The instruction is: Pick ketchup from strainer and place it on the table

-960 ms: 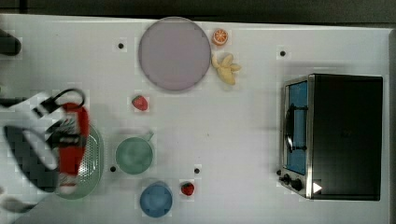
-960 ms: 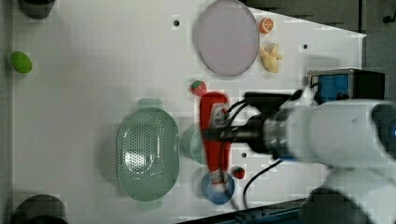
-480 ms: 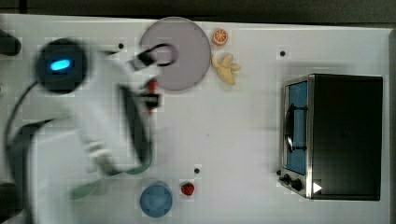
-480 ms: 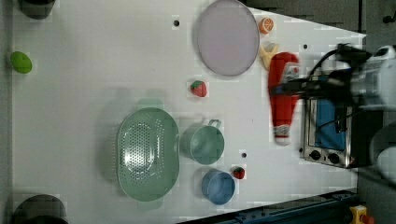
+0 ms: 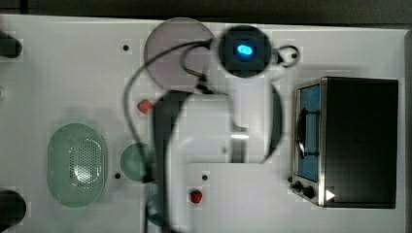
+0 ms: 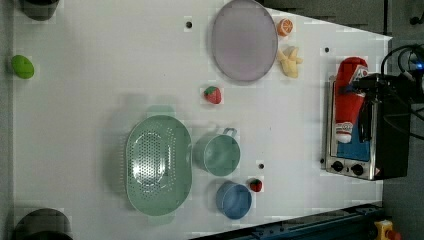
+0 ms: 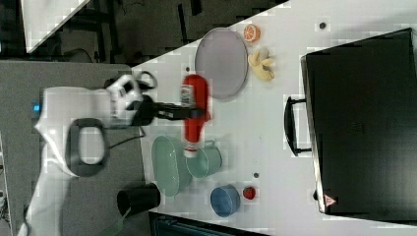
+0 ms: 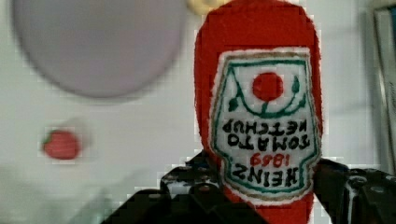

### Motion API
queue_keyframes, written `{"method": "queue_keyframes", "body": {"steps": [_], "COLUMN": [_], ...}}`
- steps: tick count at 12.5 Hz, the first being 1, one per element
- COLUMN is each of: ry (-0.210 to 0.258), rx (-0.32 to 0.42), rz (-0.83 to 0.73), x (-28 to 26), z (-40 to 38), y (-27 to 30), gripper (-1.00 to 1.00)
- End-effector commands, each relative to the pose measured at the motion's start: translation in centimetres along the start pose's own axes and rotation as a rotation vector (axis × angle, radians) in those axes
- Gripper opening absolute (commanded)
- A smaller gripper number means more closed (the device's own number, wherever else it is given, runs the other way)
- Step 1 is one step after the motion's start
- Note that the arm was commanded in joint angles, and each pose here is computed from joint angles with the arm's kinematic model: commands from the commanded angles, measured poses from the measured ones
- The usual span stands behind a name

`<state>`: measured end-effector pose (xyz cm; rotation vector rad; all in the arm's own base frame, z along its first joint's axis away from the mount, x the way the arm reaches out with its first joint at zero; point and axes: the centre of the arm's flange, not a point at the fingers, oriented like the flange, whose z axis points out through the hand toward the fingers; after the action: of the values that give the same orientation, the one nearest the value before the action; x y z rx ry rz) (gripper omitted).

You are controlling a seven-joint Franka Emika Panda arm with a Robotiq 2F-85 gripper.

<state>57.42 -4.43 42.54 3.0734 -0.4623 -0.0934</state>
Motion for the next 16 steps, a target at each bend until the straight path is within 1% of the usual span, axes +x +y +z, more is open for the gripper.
{"method": "queue_keyframes", "body": {"steps": [1, 4, 7, 8, 9, 12, 14, 15, 16], "ry": [-0.004, 0.024, 0.04, 0.037, 0.029, -0.023, -0.056, -0.07, -0.077], "rx": [-0.007, 0.012, 0.046, 0.06, 0.073, 0.106, 0.115, 0.115, 0.117], "rz": [-0.072, -0.062, -0.06, -0.054, -0.055, -0.05, -0.044, -0.037, -0.032], "x": [-1.4, -2.7, -3.9, -4.0, -4.1, -4.2, -4.4, -4.6, -4.6], "z": [3.2, 8.8, 13.9, 15.4, 16.9, 21.1, 23.1, 23.8, 24.3], "y": [0.5, 1.3, 0.9, 0.8, 0.6, 0.3, 0.4, 0.7, 0.9], "gripper": [0.13, 0.13, 0.13, 0.13, 0.13, 0.13, 0.13, 0.19, 0.38]}}
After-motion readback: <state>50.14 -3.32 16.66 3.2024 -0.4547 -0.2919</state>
